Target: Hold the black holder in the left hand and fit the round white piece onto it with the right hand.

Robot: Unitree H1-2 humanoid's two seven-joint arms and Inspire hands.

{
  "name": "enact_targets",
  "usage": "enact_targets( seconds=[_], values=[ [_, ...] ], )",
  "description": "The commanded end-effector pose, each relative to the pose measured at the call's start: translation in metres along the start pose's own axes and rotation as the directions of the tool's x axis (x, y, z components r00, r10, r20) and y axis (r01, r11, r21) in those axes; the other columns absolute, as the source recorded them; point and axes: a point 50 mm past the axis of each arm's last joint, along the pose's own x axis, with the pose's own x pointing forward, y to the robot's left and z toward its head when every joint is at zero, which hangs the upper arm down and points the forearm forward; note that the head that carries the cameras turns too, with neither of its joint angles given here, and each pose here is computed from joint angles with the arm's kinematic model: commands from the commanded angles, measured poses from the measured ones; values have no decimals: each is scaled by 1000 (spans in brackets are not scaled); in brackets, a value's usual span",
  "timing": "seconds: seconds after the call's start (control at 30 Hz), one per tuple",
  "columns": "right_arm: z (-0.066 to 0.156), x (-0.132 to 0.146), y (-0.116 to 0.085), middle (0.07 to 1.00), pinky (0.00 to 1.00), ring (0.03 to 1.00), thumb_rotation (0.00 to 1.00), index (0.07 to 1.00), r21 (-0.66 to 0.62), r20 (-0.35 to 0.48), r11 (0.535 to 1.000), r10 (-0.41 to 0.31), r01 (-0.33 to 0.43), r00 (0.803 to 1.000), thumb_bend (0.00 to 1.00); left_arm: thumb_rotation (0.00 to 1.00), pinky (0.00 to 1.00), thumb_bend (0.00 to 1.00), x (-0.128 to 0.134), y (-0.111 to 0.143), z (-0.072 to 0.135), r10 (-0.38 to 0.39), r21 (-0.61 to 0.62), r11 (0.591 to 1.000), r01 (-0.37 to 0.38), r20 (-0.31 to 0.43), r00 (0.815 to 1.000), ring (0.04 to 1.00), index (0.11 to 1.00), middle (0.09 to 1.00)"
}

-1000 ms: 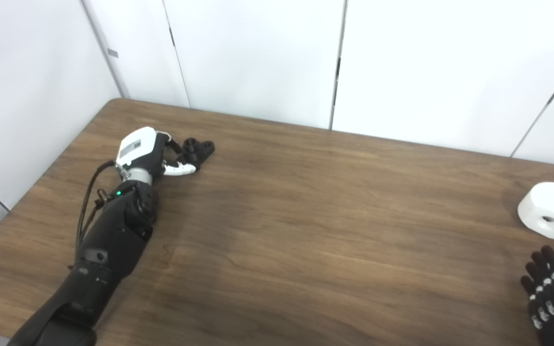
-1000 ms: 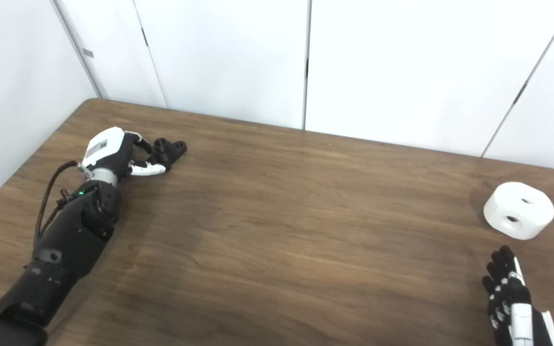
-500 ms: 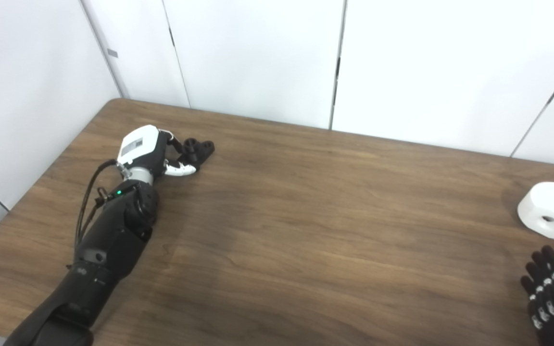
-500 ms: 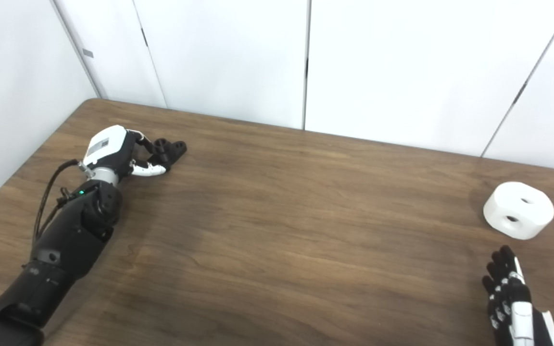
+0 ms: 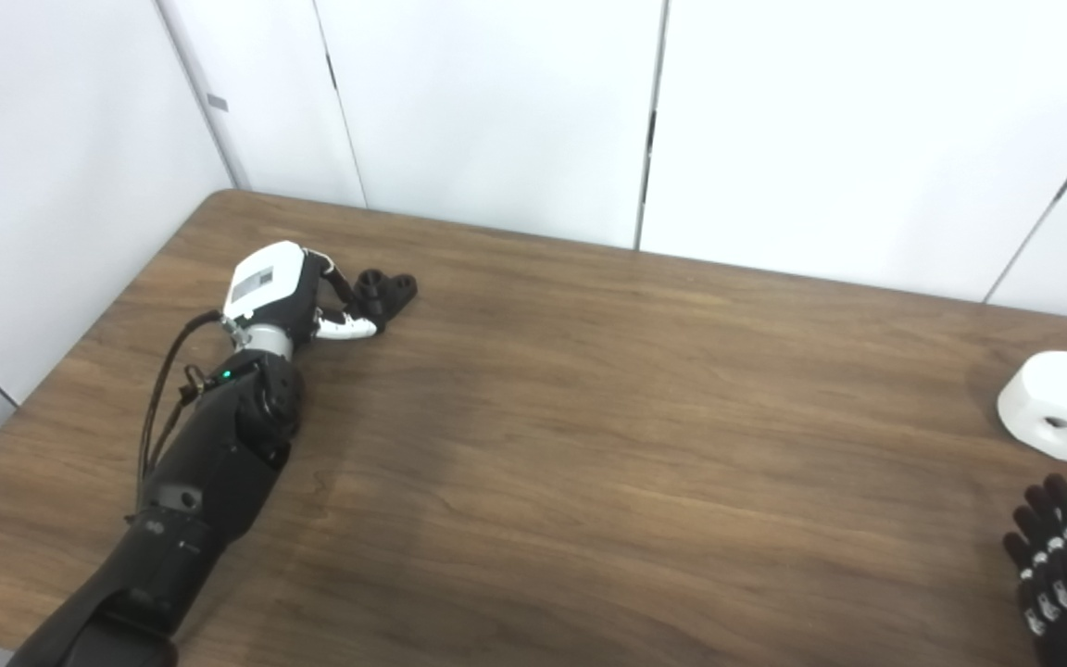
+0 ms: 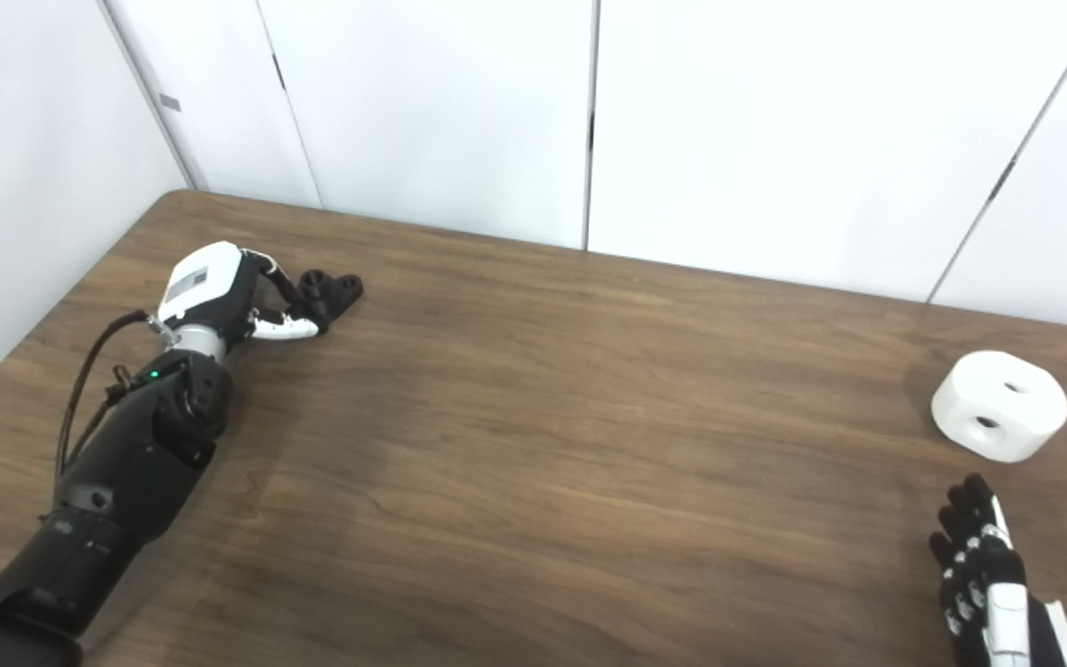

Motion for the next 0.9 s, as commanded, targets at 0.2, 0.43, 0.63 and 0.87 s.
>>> enact_targets(
  seconds=[0.2, 0.43, 0.63, 0.87],
  values=[
    [-9, -39, -3, 1000, 1000, 1000, 1000, 1000, -25, -72, 1000, -3, 1, 997, 620, 54, 813, 518, -5, 8, 8, -1, -23, 1000, 3, 71, 997, 868, 487, 777],
    [-8, -40, -2, 1000, 1000, 1000, 1000, 1000, -27, -64, 1000, 2, -4, 998, 602, 54, 776, 520, -25, -6, 26, -54, -67, 996, 64, 140, 989, 854, 486, 769],
    [-7, -41, 2, 1000, 1000, 1000, 1000, 1000, -30, -66, 1000, 1, -3, 998, 607, 60, 797, 520, -49, -24, 51, -119, -56, 989, 136, 233, 965, 869, 487, 787],
    [-6, -41, 7, 1000, 1000, 1000, 1000, 1000, -42, -61, 999, 12, -14, 998, 620, 67, 853, 516, -92, -46, 78, -178, -54, 976, 211, 357, 917, 901, 488, 809]
  ],
)
